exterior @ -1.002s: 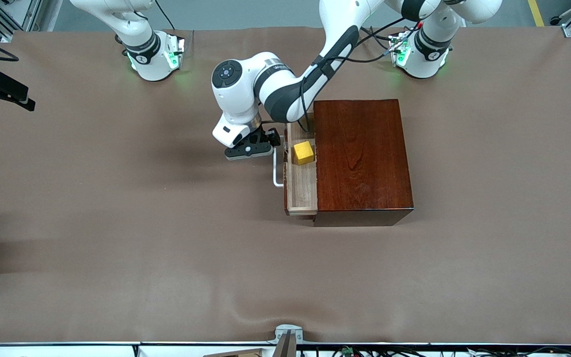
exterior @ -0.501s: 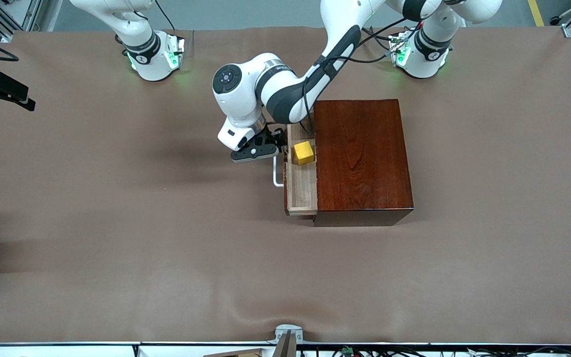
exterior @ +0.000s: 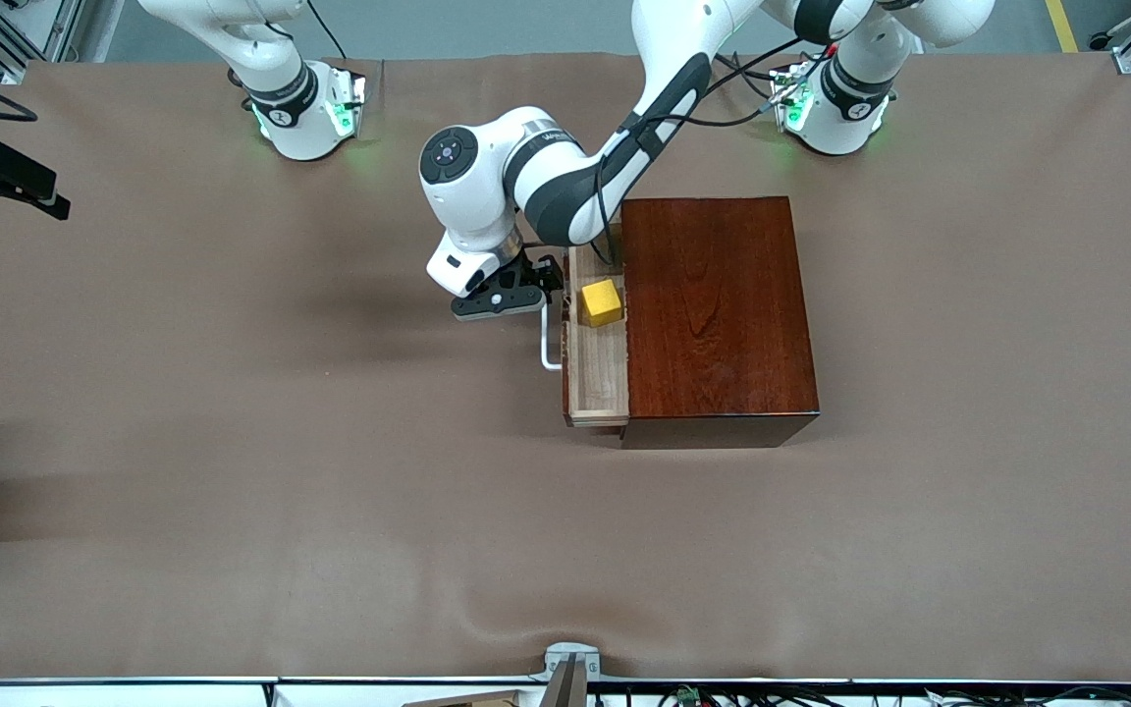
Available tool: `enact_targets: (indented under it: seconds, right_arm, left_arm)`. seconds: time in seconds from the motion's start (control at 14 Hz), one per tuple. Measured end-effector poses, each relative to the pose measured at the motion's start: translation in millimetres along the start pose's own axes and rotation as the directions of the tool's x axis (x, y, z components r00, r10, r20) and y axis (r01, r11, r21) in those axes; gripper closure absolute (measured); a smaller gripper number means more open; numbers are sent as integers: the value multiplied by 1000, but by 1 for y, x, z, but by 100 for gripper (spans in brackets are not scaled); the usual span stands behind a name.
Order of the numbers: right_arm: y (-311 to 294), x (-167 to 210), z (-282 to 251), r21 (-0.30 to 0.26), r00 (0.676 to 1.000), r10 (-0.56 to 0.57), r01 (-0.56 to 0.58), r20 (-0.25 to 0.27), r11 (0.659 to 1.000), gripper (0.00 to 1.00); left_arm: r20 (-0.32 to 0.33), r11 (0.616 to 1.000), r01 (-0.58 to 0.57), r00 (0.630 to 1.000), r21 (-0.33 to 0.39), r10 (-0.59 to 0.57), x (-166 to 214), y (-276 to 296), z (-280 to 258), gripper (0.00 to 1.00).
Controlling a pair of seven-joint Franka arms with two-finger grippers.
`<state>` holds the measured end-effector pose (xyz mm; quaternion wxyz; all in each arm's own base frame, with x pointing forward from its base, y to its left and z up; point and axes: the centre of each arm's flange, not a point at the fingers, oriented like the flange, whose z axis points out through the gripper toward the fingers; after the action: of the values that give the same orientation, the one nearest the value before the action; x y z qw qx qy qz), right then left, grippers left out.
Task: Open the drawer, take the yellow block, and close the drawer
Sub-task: 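Pull the handle outward with the left gripper to slide the drawer open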
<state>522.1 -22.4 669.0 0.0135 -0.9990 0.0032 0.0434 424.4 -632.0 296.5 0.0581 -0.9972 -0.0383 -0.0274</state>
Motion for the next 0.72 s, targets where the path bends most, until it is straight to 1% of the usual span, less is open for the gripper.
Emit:
enact_targets:
  seconds: [0.5,0.72]
  right_arm:
    - [0,0,0,0,1000,0,0,0,1000,0]
    - [0,0,0,0,1000,0,0,0,1000,0]
  left_arm:
    - [2,1000,-2,1000,5,2,-2,2,7,0]
    - [-13,1000,-5,1000,-26,4,-4,7,4,0]
